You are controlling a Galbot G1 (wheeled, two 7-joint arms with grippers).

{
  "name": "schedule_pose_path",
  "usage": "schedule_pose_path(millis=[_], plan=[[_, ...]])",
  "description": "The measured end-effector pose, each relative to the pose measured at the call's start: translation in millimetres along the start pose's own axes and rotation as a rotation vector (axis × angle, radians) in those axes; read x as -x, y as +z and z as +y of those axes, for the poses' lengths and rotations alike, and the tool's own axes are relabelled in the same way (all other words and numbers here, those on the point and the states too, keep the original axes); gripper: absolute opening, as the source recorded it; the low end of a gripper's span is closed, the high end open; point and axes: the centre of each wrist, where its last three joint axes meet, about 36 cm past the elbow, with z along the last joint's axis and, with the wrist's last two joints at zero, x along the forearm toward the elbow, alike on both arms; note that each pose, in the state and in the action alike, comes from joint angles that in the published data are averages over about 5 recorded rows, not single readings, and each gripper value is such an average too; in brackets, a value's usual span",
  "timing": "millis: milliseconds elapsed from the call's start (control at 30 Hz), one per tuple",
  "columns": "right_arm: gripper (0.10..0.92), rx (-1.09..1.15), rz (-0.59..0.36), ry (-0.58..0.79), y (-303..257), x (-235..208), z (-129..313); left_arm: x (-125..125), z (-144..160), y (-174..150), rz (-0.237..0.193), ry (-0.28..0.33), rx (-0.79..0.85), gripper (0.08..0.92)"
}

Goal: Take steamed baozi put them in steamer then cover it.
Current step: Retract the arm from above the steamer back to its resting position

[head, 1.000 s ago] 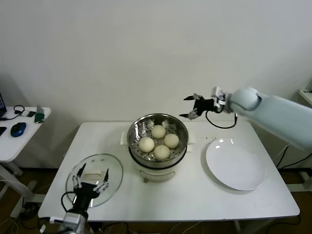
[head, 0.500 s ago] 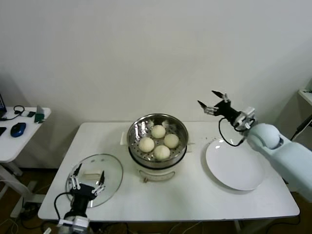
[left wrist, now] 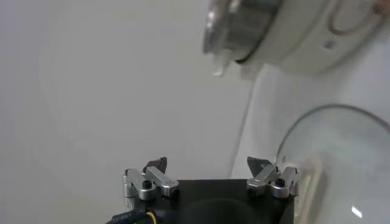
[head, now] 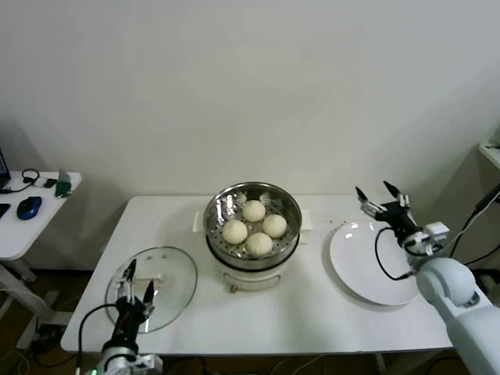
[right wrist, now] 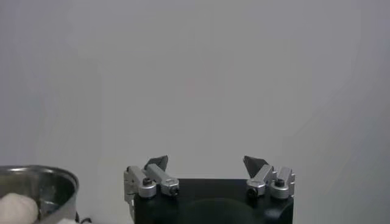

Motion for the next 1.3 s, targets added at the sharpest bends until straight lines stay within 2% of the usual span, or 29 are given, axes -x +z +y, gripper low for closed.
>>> schedule_pose_path(millis=[233,533,867,1300], plan=[[0.823,0.022,0.046,0.051,28,-44,-8,16,-33,6,0.004,-0.013,0.169,0.823],[0.823,0.017,0.078,0.084,46,-76,-13,39,-65,24,0.030,0.026,0.279,0.823],[0.823,-0.009,0.097,0.094,56,-92,-18,70,-82,35,0.060,0.031,0.298,0.823],[0.823,-0.030,0.119,0.105,70,-104,-21,107,-85,43,0.078,0.010,0.275,0.823]])
